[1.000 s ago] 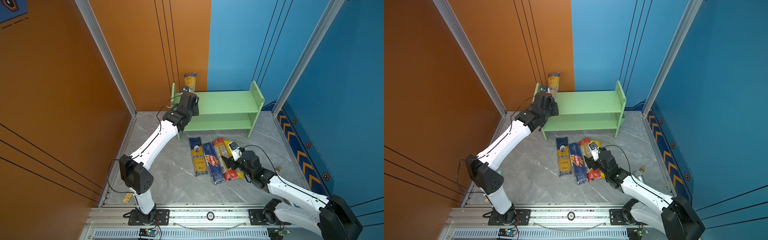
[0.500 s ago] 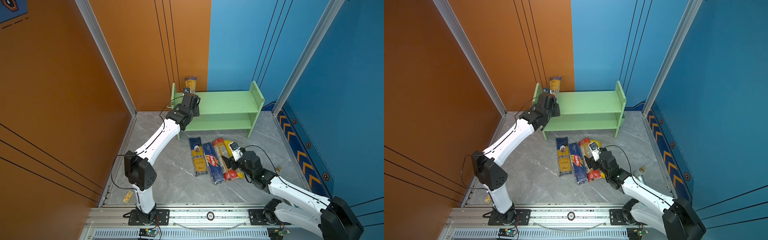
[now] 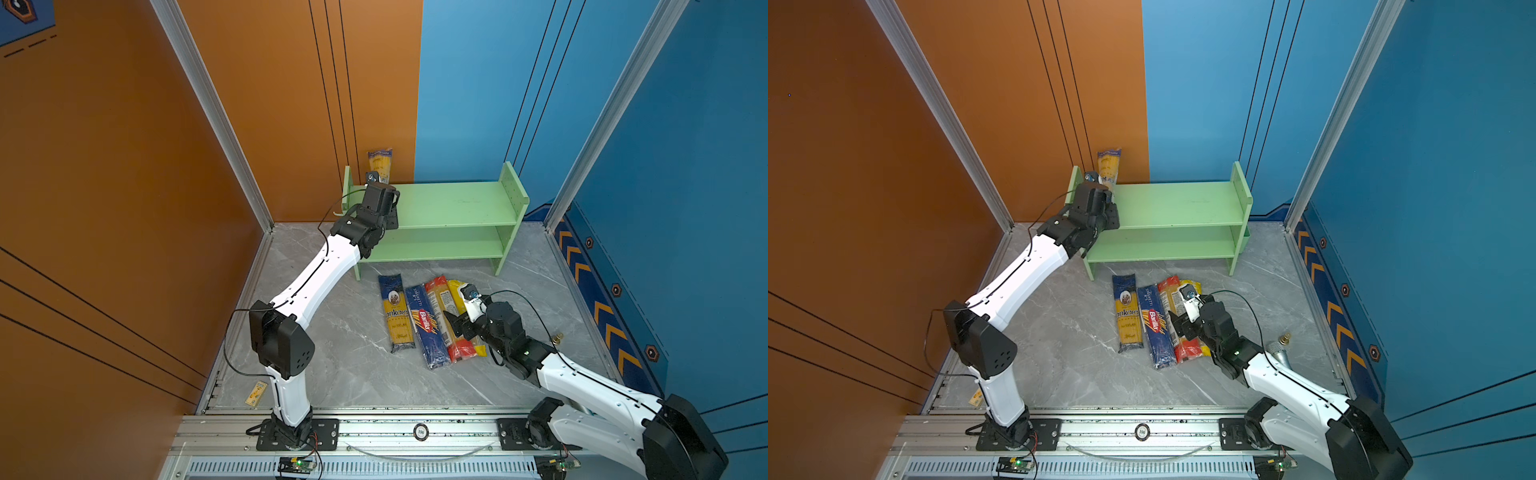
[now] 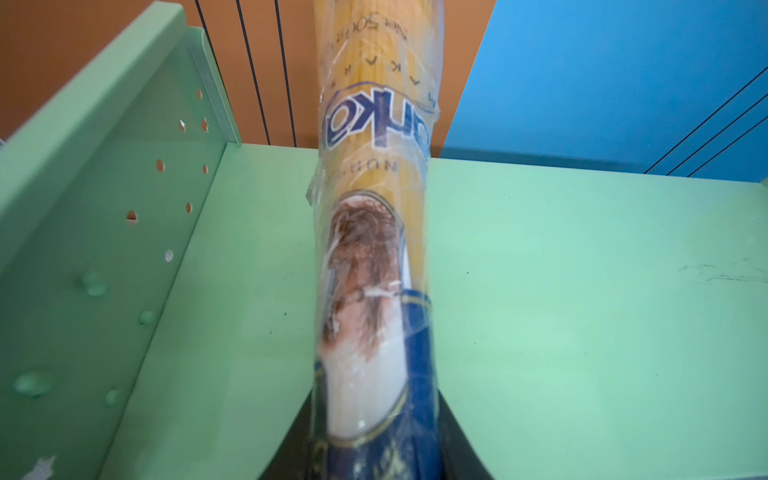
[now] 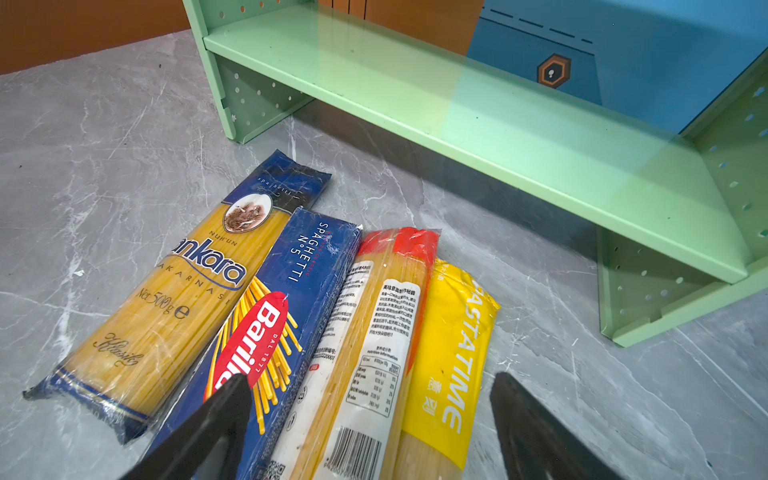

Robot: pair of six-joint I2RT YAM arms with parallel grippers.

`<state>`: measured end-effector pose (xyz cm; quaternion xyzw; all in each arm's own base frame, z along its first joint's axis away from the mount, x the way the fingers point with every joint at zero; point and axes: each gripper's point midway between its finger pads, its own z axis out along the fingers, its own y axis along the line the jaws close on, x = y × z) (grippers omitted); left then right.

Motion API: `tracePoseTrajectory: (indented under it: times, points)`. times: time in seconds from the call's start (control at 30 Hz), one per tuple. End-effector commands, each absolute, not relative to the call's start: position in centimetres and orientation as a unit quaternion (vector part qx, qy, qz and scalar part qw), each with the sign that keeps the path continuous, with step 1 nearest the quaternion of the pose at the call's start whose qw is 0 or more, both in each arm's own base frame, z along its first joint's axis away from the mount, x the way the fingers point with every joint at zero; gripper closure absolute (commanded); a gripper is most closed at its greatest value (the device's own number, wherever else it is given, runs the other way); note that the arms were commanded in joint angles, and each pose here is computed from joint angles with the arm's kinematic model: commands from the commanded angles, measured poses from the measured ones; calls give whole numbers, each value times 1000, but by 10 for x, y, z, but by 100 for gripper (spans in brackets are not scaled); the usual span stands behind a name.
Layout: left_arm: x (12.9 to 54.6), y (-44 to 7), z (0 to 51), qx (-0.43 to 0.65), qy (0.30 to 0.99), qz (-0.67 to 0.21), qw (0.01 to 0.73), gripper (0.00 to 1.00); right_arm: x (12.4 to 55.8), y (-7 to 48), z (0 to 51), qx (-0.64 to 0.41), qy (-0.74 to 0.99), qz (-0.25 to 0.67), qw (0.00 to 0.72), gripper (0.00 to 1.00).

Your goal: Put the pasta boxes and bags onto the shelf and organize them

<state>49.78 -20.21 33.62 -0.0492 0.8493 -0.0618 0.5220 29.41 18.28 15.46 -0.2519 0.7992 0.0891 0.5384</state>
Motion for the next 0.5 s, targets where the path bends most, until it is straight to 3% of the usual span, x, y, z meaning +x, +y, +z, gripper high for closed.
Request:
tracePoseTrajectory:
  times: [0.0,0.47]
  points:
    - [505,-201,394,-75,799,-101,588,100,291,181,153,-248,800,97,538,12]
    - [506,-204,376,-73,814,-101,568,100,292,182,153,-249,798,100,540,10]
